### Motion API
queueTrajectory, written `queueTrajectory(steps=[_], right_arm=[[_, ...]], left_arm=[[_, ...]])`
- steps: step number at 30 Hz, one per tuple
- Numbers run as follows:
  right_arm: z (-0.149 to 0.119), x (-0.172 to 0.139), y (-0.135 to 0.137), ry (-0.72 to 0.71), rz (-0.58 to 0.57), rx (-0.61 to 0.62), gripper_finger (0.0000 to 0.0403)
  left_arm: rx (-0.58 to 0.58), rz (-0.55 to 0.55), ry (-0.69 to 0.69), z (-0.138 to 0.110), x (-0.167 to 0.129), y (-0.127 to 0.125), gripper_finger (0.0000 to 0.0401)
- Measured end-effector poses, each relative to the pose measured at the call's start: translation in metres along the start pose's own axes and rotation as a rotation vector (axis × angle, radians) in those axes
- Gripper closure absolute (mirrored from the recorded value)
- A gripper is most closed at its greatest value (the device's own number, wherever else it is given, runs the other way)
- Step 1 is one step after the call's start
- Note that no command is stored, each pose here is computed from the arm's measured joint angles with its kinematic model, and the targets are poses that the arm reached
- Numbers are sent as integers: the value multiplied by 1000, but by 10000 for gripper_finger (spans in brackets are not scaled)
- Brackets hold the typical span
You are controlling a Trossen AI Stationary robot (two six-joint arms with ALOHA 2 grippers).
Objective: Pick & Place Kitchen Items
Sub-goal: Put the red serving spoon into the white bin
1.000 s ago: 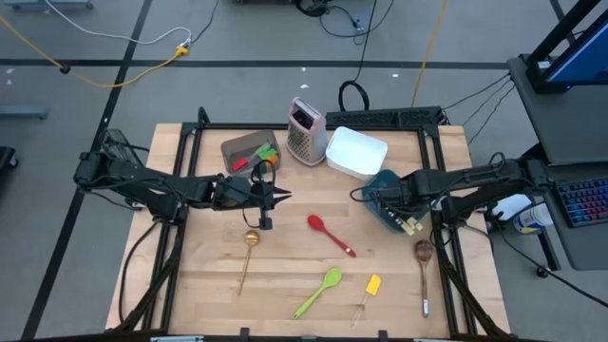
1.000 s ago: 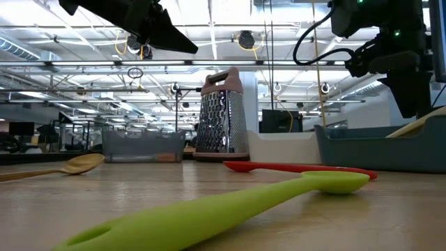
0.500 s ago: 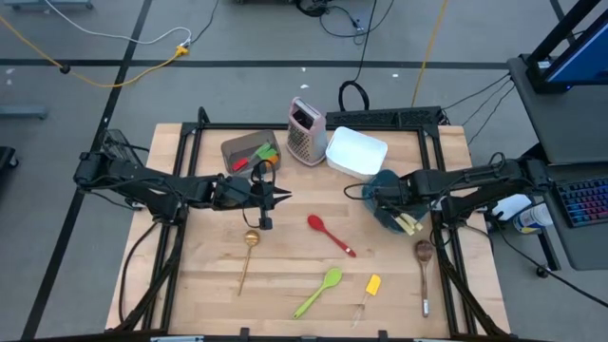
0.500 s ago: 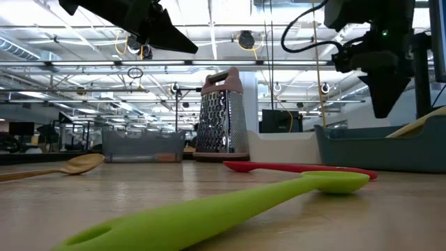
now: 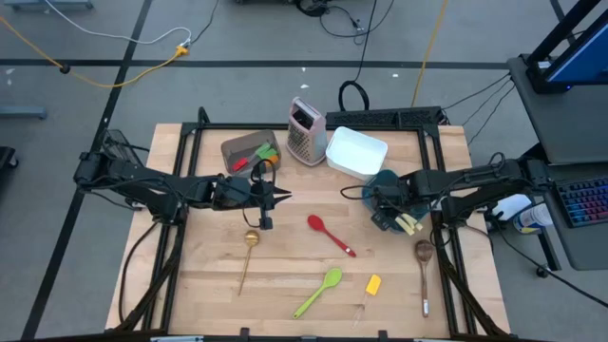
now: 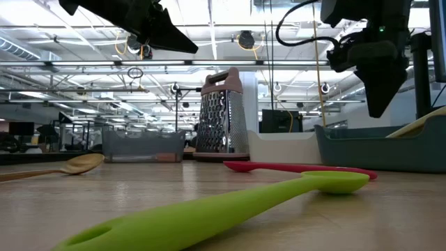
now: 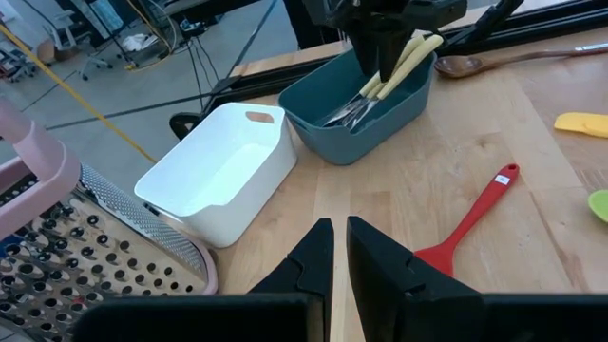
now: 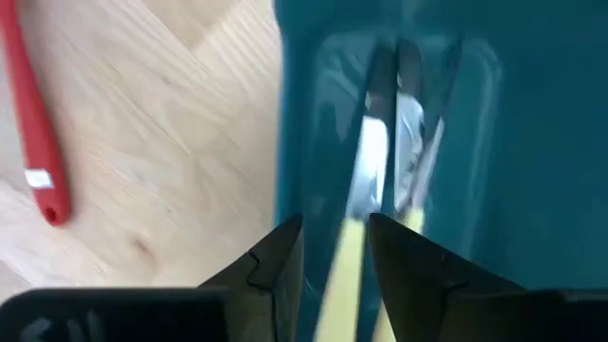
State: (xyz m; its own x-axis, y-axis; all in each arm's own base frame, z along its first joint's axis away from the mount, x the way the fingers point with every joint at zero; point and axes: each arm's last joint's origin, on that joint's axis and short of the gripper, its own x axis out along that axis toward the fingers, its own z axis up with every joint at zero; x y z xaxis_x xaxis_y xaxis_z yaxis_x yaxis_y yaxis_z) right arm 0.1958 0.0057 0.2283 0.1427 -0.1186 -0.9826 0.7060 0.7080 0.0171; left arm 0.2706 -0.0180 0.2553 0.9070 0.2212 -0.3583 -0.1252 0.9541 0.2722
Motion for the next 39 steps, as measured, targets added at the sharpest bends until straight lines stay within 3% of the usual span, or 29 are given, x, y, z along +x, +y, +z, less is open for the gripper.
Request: queueTrajectory(steps=[6, 10, 17, 22, 30, 34, 39], right_arm=[[11, -1, 12, -111, 123, -35, 284], [20, -5, 23, -202, 259, -121, 285], [34, -10, 39, -439, 397, -285, 286], [34, 3, 43, -552, 469, -387, 286], [26, 22, 42, -630, 461, -495, 286], [29, 11, 52, -755, 519, -492, 283], [23, -10, 70, -955, 617, -571, 292]], left_arm=[[-24, 0, -1, 0, 0, 0, 364], [-30, 0, -1, 0, 0, 0, 364], [-62, 0, 1, 0, 0, 0, 364], [-81, 0, 0, 0, 0, 0, 364], [-83, 0, -1, 0, 0, 0, 364], [-87, 1, -12, 1, 0, 0, 364], [-102, 8, -63, 6, 0, 1, 364]])
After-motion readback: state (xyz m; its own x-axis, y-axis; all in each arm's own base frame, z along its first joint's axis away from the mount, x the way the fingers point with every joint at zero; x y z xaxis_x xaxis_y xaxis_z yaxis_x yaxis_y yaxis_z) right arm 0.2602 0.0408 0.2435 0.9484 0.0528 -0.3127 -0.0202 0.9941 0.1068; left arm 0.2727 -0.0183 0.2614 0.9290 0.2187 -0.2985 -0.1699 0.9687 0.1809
